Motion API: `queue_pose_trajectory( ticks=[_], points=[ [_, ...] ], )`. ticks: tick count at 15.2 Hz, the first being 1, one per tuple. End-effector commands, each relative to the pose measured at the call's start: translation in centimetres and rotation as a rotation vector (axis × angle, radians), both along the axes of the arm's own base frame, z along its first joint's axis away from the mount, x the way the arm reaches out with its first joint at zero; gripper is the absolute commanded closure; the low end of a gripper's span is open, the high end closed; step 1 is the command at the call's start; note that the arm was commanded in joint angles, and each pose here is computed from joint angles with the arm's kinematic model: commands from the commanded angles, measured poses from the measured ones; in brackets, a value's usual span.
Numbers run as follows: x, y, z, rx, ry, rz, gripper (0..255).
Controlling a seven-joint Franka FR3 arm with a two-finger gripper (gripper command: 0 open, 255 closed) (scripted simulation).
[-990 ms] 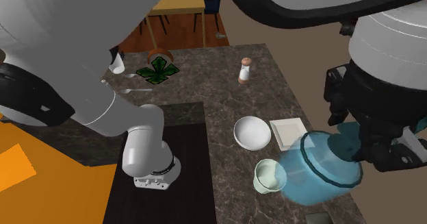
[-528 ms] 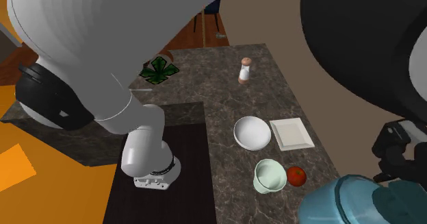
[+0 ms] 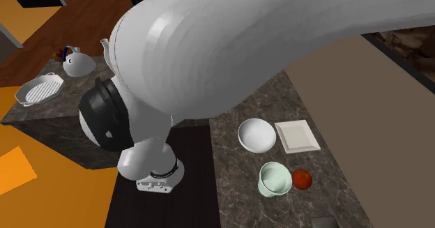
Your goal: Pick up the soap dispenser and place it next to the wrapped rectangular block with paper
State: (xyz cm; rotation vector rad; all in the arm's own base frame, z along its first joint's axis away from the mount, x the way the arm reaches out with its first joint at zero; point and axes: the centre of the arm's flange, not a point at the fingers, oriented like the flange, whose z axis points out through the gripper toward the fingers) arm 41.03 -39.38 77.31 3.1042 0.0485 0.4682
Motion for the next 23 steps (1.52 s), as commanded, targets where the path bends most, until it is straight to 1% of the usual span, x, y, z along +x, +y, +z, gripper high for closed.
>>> queue_pose_trajectory(
  ticks=[1,23],
  points=[
    [0.3,-3.7,0.1,0.0,0.0,0.01,255],
    [0.3,-3.7,-11.5,0.0,0.0,0.01,255]
  ],
)
